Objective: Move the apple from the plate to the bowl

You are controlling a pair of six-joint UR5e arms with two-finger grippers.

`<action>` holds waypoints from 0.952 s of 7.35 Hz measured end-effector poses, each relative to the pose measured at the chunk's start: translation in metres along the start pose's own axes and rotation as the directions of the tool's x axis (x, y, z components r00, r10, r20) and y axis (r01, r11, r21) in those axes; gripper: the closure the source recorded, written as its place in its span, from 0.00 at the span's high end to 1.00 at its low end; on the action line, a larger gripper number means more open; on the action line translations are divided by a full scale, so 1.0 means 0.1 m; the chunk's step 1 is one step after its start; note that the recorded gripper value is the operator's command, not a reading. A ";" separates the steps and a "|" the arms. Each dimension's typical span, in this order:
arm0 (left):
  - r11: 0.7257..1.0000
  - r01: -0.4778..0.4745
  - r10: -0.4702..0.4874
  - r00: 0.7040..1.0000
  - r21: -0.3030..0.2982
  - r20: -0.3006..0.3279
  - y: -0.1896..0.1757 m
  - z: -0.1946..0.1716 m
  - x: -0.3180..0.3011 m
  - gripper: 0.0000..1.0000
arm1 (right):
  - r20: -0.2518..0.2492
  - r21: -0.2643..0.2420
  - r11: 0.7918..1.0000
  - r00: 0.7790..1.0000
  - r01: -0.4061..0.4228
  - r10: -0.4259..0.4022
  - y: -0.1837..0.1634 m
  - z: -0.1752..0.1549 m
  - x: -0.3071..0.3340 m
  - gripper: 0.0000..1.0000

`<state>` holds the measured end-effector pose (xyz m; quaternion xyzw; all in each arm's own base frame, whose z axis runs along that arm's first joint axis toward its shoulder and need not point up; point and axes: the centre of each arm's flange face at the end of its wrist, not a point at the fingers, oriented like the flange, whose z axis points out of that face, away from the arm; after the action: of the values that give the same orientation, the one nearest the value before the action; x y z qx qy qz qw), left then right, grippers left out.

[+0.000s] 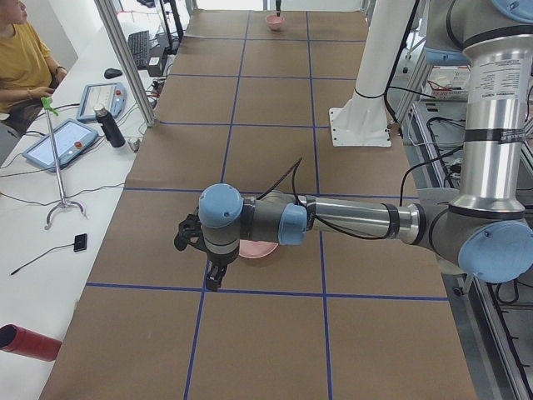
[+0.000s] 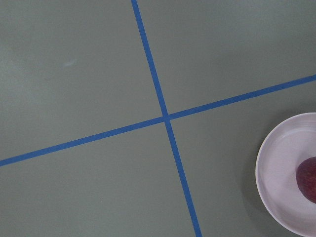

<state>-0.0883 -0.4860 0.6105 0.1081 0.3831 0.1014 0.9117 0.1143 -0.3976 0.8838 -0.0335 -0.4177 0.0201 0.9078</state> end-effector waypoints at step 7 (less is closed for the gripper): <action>1.000 -0.005 0.005 1.000 0.005 0.000 -0.01 -0.02 0.02 0.98 | -0.023 -0.013 1.000 1.000 -0.005 0.005 -0.17 0.01 -0.12 0.00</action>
<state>-0.0883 -0.4868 0.6078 0.1114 0.3832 0.1028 0.9111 0.1057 -0.4153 0.8772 -0.0405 -0.4071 0.0193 0.9123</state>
